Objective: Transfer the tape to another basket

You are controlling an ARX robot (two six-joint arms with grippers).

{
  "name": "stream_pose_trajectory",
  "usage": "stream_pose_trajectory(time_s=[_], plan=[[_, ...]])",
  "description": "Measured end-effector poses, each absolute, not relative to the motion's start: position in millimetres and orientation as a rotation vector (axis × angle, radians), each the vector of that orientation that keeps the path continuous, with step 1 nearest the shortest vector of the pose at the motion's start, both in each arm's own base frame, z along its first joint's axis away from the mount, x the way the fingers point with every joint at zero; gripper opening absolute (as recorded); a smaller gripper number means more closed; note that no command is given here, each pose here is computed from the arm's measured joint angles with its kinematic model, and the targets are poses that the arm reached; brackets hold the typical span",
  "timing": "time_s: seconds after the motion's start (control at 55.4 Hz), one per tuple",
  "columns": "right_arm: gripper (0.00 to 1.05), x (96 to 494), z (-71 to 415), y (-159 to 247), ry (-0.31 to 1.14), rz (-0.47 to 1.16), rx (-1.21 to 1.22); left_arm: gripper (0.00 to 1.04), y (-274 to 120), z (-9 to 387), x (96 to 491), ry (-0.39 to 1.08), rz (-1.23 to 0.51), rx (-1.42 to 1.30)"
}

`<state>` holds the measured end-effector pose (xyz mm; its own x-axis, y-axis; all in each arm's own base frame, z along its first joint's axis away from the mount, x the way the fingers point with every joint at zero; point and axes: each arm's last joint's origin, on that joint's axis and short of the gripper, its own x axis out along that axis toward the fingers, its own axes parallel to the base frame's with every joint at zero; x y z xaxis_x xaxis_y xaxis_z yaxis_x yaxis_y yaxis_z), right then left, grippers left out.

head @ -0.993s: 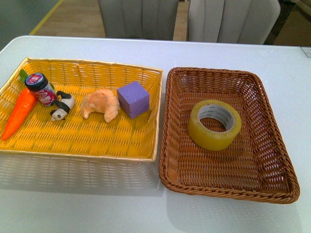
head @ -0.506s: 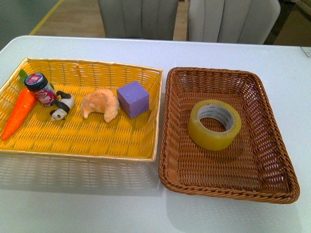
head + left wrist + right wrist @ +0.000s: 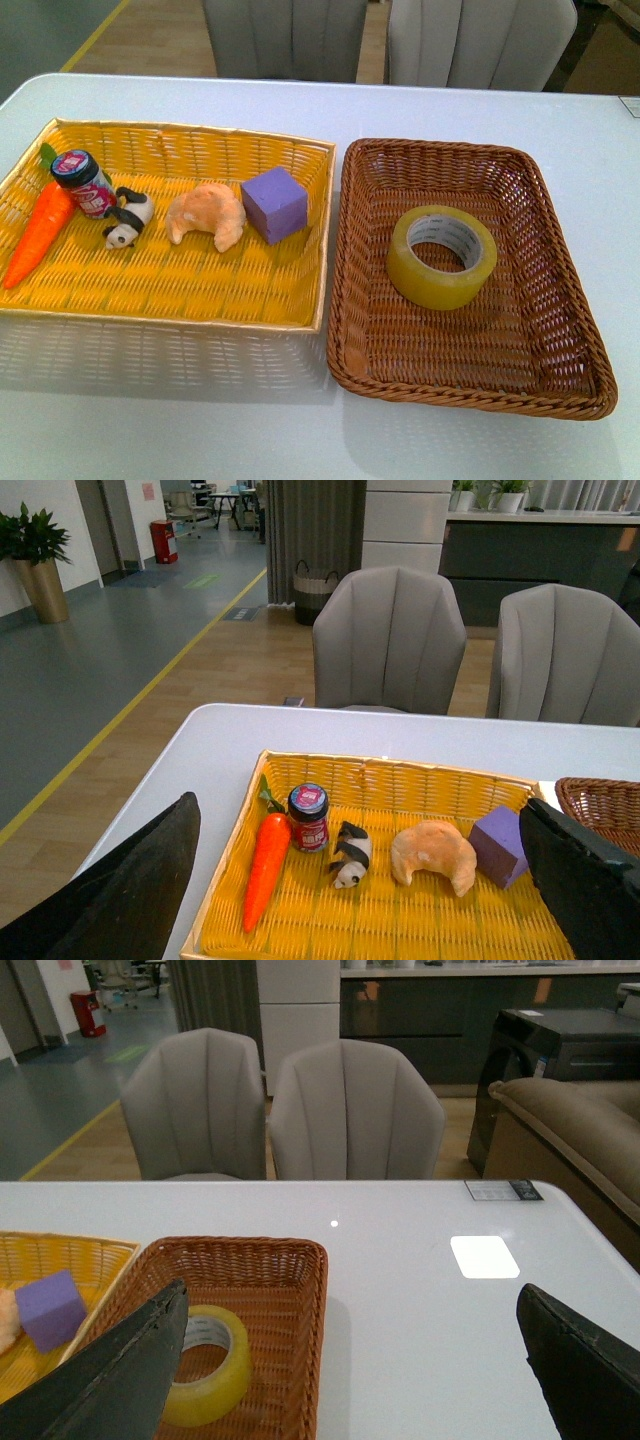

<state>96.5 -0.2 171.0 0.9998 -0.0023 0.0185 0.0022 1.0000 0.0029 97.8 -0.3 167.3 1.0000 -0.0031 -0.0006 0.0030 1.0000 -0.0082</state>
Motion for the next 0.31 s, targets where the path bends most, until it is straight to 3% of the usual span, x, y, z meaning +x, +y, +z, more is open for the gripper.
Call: stream_pose_trajectory(time_s=[0.307], plan=[[0.96, 96.5, 171.0, -0.2, -0.019, -0.002, 0.003, 0.96, -0.3, 167.3, 97.8, 0.001, -0.003, -0.008]])
